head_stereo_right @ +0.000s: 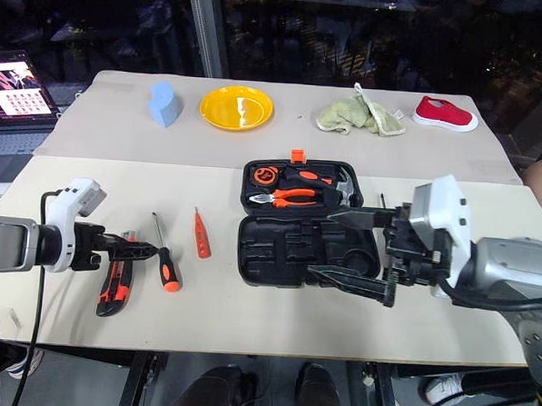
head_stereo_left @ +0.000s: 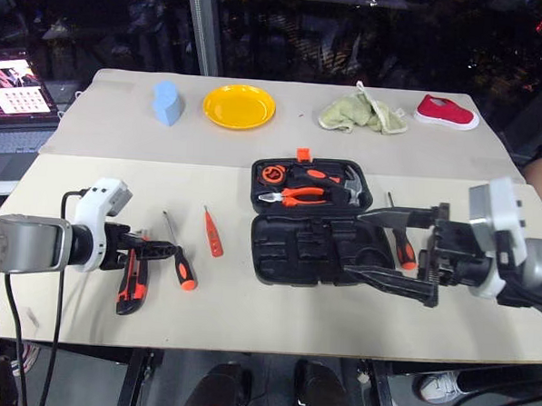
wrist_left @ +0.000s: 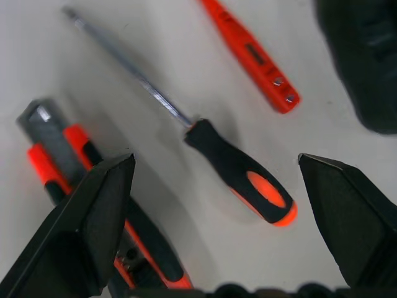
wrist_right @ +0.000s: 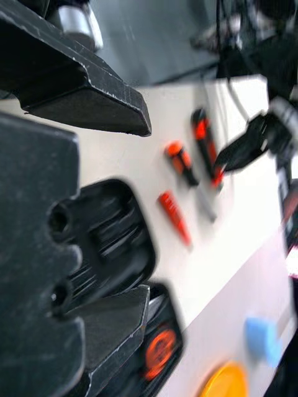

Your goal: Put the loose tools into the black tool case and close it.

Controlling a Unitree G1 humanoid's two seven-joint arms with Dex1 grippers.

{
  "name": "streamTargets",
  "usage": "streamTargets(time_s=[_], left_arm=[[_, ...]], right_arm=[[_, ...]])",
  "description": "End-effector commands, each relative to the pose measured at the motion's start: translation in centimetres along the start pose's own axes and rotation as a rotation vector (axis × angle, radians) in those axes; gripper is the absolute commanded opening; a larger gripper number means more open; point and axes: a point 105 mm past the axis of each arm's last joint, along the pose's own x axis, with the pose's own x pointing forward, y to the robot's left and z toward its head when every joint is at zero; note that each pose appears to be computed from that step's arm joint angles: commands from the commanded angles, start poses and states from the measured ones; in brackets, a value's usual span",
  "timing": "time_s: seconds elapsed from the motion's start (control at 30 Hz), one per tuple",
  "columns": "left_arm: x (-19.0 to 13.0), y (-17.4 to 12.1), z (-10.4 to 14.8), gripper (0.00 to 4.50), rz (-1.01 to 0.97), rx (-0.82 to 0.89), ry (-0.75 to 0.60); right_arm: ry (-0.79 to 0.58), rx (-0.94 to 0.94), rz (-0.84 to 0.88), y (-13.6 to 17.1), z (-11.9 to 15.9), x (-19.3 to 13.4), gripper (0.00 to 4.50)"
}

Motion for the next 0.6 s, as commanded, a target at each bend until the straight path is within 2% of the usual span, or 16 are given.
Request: streamTargets(time_s=[0.03, 0.13, 0.23, 0.6], left_arm=[[0.2, -0.5, 0.3, 4.5, -0.011, -0.075, 0.007], [1.3, -2.9, -0.2, 4.5, -0.048, -0.111, 0.017], [2.1, -4.1, -0.8, 4.5, -0.058, -0.085, 0.05], [4.0, -3.2, -1.8, 4.5, 0.025, -0.091, 0.17]], right_arm=[[-0.044, -0.057, 0.04, 0.3, 0.8, 1.1, 4.47], [-0.061, -0.064, 0.068, 0.5, 0.2, 1.6, 4.47], [-0.079, -0.062, 0.086, 1.0, -0.3, 2.4, 4.47], [-0.118, -0.058, 0.075, 1.8, -0.4, 3.9, 4.47]])
